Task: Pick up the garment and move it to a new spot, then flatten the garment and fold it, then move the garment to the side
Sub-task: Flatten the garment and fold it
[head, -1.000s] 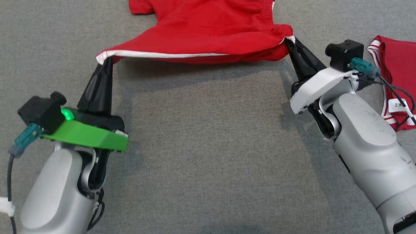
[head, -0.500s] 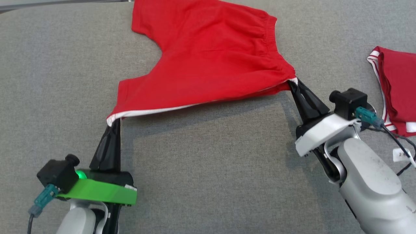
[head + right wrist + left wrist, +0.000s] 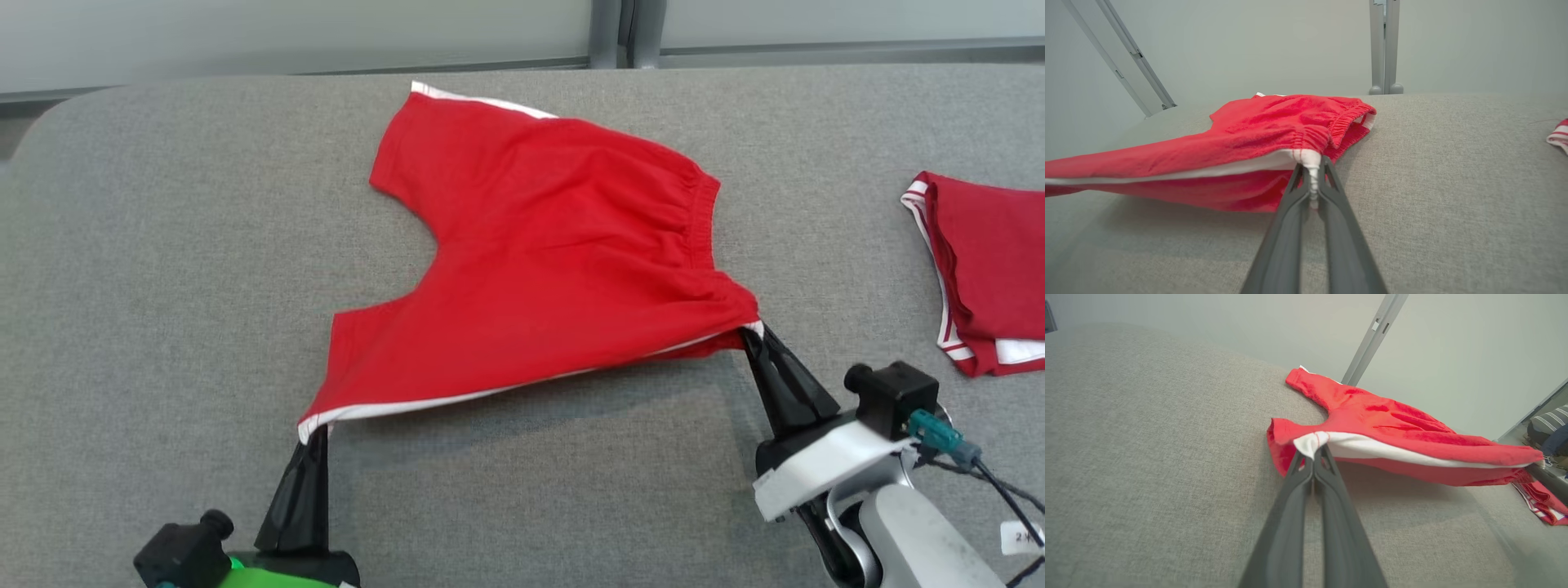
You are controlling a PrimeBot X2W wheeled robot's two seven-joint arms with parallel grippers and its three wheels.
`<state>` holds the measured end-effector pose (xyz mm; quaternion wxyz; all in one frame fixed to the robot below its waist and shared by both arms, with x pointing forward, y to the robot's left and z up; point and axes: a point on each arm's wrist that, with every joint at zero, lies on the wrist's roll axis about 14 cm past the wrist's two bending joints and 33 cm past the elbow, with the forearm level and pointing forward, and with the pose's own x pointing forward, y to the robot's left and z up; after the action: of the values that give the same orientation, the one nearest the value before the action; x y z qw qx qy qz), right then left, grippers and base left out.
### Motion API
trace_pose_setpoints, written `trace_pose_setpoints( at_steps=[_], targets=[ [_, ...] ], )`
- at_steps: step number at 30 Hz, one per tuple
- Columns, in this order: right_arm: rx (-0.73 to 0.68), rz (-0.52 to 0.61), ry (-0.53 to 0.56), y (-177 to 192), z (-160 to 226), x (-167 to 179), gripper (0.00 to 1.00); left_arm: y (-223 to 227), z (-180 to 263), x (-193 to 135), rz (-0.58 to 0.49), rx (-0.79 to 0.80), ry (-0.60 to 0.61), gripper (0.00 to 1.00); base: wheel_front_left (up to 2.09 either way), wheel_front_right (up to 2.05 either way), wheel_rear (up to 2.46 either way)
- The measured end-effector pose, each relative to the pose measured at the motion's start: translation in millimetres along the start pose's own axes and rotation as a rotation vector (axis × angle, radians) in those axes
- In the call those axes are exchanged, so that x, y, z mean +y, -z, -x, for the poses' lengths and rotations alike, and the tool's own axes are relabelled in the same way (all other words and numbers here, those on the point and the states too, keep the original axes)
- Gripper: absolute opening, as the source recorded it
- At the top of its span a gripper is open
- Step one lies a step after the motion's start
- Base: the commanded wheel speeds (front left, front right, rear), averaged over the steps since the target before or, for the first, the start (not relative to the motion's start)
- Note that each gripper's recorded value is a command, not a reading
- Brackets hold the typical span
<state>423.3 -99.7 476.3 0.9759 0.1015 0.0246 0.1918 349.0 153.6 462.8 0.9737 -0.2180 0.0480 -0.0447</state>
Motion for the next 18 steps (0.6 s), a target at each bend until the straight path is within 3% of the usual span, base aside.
trace_pose_setpoints(
  at_steps=[10, 18],
  targets=[
    [0.029, -0.013, 0.024, 7, 44, 9, 0.00, 1, 34, 2, 0.013, -0.002, -0.038, 0.00, 0.00, 0.00, 0.00],
    [0.003, -0.004, 0.036, -12, 64, 15, 0.00, -19, 39, -12, 0.003, -0.069, 0.009, 0.00, 0.00, 0.00, 0.00]
  ],
)
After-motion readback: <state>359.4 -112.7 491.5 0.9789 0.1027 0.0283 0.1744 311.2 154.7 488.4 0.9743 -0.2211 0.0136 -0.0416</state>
